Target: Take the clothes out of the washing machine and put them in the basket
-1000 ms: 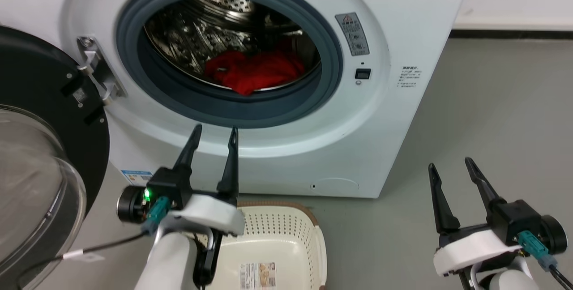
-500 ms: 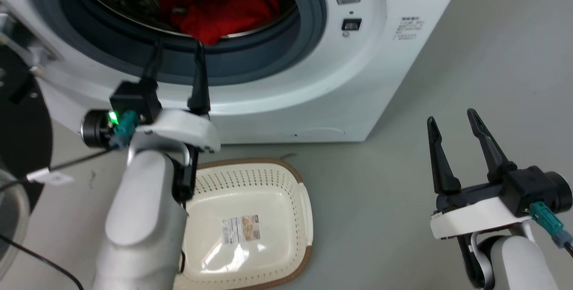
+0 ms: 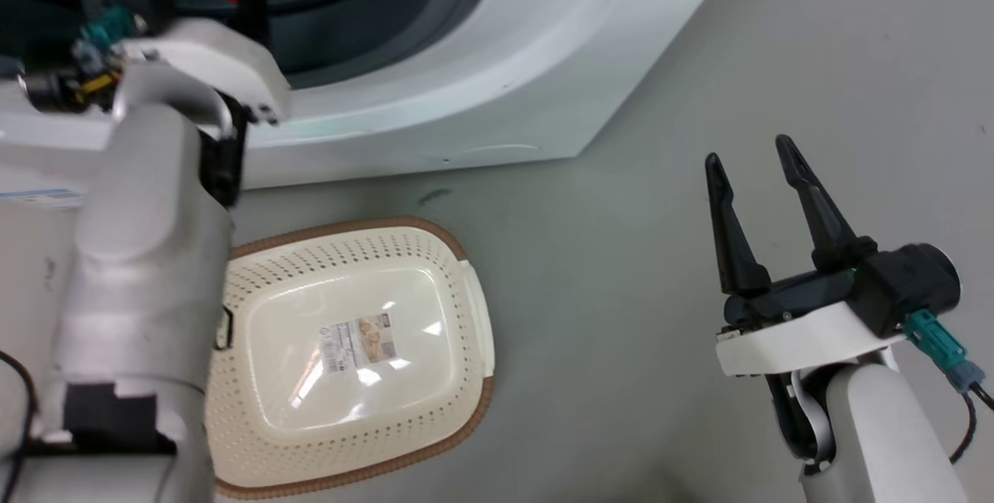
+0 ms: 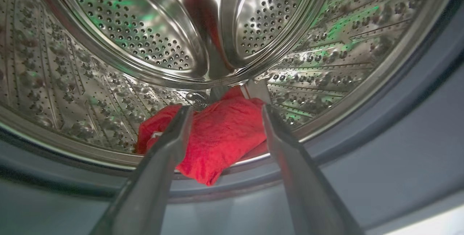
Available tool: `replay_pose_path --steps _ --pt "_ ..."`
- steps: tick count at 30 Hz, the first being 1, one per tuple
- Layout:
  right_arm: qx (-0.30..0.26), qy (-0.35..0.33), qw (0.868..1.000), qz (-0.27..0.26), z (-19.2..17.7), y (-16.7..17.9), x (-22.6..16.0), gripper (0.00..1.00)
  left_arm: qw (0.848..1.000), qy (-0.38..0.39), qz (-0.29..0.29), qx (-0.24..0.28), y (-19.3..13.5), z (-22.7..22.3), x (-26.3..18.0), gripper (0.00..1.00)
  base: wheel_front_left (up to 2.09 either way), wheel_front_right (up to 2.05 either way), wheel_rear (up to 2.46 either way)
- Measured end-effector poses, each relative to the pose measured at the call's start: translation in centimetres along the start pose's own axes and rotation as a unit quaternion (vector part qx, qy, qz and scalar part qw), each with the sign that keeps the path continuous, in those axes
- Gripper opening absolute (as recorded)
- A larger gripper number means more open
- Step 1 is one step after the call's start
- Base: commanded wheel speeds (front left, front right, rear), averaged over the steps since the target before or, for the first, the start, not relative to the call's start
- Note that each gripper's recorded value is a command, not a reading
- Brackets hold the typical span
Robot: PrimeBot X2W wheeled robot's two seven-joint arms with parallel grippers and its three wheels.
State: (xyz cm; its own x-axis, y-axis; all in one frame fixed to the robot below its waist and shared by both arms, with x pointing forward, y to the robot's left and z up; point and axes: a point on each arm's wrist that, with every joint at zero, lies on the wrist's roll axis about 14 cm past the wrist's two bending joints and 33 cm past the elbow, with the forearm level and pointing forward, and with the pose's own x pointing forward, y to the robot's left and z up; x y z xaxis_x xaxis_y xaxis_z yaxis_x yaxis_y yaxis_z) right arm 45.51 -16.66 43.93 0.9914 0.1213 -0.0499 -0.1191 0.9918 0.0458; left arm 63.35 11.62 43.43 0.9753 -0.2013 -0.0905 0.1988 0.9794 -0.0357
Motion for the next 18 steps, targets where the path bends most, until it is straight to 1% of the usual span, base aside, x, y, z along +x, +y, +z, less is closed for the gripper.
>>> replay_pose_path --steps 5,10,16,17,18 --pt "0.008 0.008 1.000 -0.006 -0.9 -0.6 0.6 1.00 0.998 0.056 -0.003 0.007 0.7 -2.2 3.2 1.00 0.00 0.00 0.00" --pt "0.011 0.016 1.000 -0.012 -1.6 -1.2 1.1 1.00 0.992 0.127 -0.010 0.015 0.9 -4.5 5.8 1.00 0.00 0.00 0.00" --pt "0.019 0.031 0.999 -0.022 -2.9 -2.0 1.1 1.00 0.972 0.231 -0.020 0.023 0.7 -7.9 7.5 1.00 0.00 0.00 0.00" --pt "0.020 0.036 0.999 -0.025 -3.3 -2.3 1.1 1.00 0.959 0.281 -0.023 0.023 0.4 -9.3 7.7 1.00 0.00 0.00 0.00" --pt "0.021 0.038 0.999 -0.026 -3.5 -2.3 1.0 1.00 0.953 0.300 -0.024 0.023 0.4 -9.8 7.7 1.00 0.00 0.00 0.00"
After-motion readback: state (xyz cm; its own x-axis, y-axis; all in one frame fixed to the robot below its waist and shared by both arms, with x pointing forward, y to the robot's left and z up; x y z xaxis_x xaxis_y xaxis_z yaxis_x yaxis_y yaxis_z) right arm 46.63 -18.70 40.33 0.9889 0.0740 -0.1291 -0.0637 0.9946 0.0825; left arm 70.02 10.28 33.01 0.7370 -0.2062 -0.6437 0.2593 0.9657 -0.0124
